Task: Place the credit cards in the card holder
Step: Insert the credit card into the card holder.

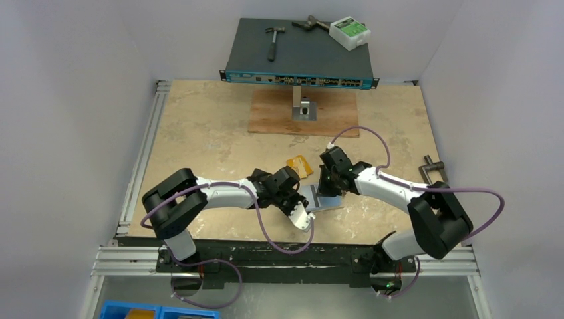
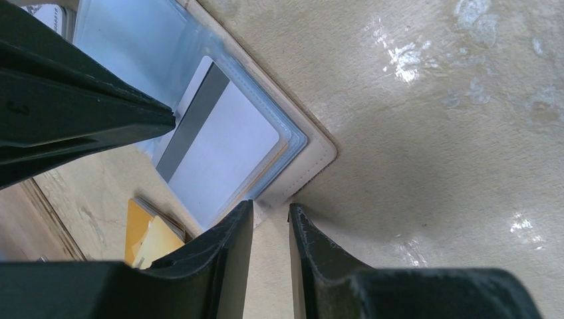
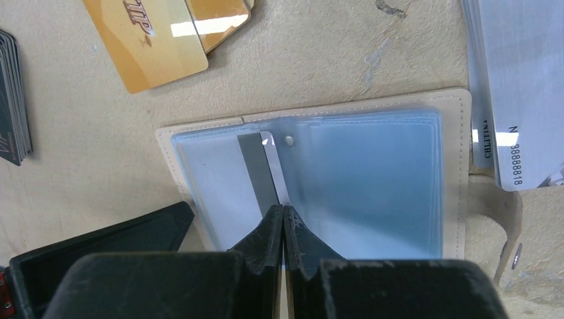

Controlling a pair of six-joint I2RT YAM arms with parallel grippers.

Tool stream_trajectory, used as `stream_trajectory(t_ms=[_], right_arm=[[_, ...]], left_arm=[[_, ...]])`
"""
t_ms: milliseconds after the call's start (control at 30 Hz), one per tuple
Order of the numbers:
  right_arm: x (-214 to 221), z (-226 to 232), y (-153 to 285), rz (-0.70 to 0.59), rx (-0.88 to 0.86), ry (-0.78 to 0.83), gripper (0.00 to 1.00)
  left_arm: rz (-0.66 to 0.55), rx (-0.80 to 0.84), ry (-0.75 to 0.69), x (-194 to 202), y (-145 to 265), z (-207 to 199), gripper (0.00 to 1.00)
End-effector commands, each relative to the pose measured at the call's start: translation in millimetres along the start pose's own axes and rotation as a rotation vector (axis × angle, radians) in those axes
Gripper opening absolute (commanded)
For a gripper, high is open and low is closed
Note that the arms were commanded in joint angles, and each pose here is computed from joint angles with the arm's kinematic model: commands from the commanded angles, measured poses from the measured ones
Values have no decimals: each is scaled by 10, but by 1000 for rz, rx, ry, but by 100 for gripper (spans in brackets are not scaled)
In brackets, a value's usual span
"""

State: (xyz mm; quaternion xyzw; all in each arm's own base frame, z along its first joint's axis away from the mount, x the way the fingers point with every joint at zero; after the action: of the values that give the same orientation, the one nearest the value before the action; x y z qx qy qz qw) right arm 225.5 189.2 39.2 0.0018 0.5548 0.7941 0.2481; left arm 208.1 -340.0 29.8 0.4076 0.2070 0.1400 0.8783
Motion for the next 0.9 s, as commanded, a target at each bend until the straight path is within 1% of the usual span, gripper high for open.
stream_trajectory(t_ms=[0, 333, 467, 533, 667, 867], right_arm=[[-163, 99, 53, -53, -9, 25, 0], [-414, 101, 45, -136, 6, 5, 0], [-402, 118, -53, -112, 7, 11, 0], [-406, 84, -101, -120, 22, 16, 0], [-273, 48, -177, -79, 7, 0, 0], [-158, 96, -144, -56, -38, -13, 0]], left_arm=[[1, 41, 2, 33, 45, -155, 26], [8, 38, 11, 71, 67, -173, 26], [8, 26, 11, 81, 68, -141, 26], [9, 21, 13, 83, 67, -130, 26], [9, 17, 12, 94, 52, -125, 26], [4, 9, 13, 88, 31, -90, 26]])
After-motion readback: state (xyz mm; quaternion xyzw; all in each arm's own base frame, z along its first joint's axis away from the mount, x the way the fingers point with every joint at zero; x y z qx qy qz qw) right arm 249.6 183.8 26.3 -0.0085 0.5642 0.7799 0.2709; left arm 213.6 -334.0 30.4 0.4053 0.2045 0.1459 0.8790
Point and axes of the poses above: each gripper's point midway between its finger pads, its own y axis back along the fingers, its own z axis along the line the jaws close on, x = y × z, the point moved 1 cm from there along y, back along the fingers, and after that the axes turned 14 degrees about -y, right-handed, at the moved point
